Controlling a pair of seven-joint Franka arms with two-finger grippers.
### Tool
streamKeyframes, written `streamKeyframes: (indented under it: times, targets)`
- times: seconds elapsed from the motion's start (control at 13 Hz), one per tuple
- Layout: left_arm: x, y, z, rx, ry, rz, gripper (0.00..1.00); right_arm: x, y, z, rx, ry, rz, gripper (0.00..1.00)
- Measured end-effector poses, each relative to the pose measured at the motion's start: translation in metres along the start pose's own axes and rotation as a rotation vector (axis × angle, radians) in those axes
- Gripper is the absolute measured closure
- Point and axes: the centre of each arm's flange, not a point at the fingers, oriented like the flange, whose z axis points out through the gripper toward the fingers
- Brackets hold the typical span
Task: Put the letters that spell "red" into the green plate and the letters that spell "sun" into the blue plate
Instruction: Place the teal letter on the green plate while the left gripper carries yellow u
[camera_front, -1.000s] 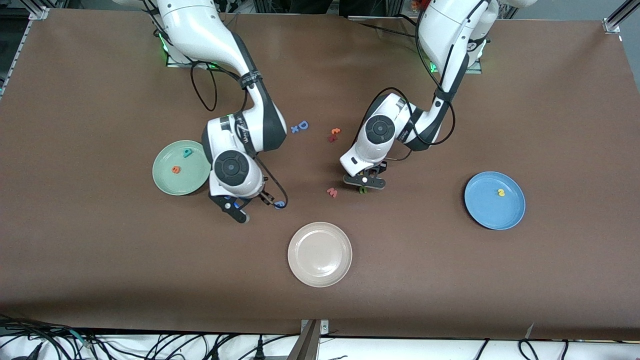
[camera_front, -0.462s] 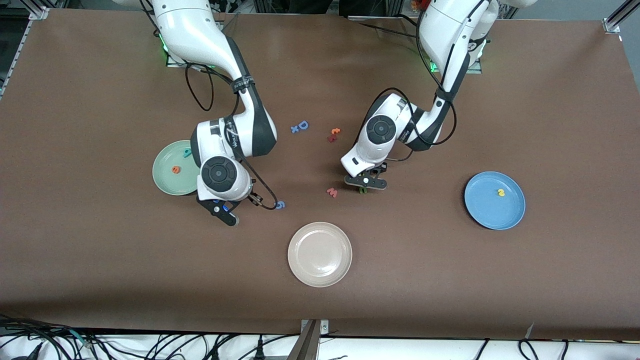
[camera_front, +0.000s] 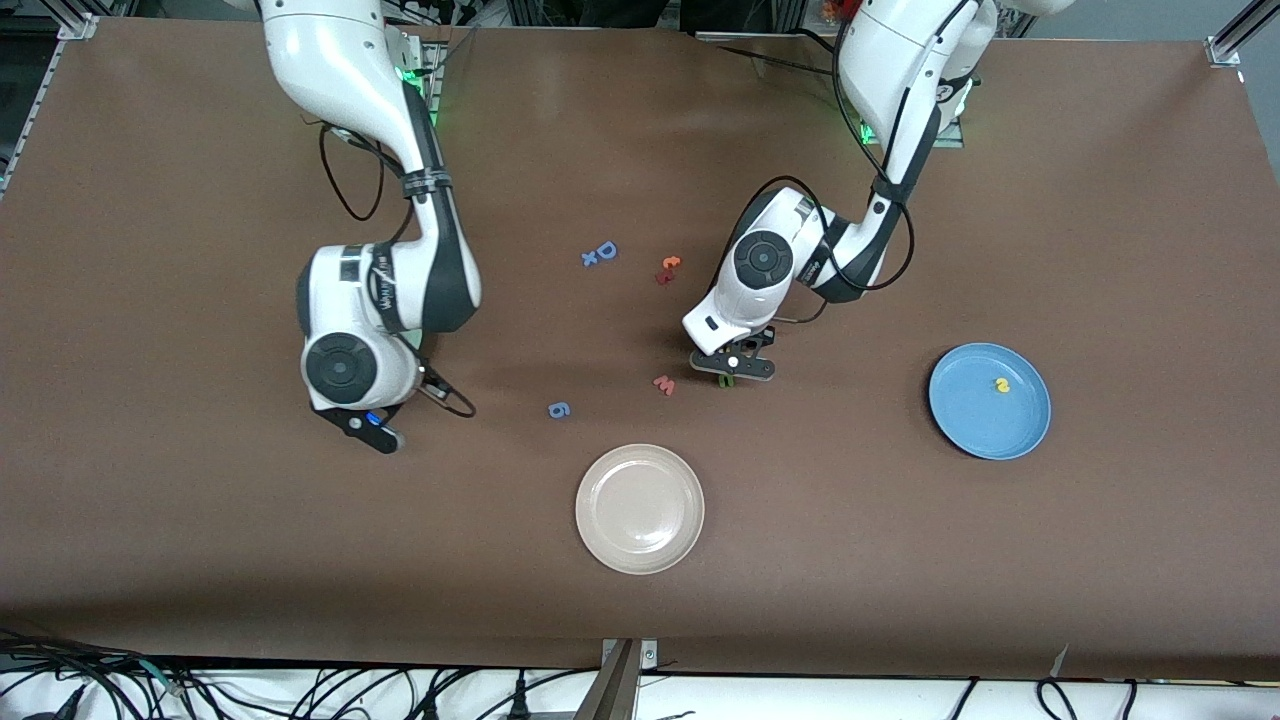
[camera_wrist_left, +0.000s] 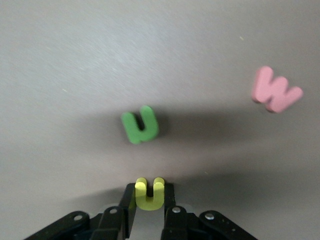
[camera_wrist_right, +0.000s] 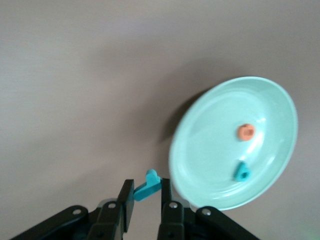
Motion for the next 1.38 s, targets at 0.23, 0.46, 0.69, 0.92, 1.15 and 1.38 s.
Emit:
streamKeyframes:
  times: [0.23,0.46,0.69,0.92,1.15,1.38]
  targets:
    - [0.035,-0.068,-0.028,0.036,0.047,0.082,0.74,0.009,0.053,0.049,0.019,-0.021,-0.012,0.74]
    - [0.058,-0.165,-0.067,0.034,0.044,0.162,0.74,0.003,0.085,0.086,0.042,-0.005,-0.011,0.74]
    - [0.055,-0.269,-0.083,0.031,0.033,0.258,0.74,-0.005,0.085,0.086,0.053,-0.012,-0.019,0.74]
    - [0.044,-0.347,-0.078,0.025,0.013,0.339,0.74,-0.008,0.082,0.083,0.056,-0.011,-0.027,0.56]
    - [0.032,-0.392,-0.071,0.017,-0.002,0.373,0.74,-0.011,0.081,0.075,0.071,-0.013,-0.033,0.23]
    - [0.024,-0.405,-0.05,0.004,-0.039,0.379,0.74,-0.017,0.075,0.045,0.098,-0.037,-0.055,0.0]
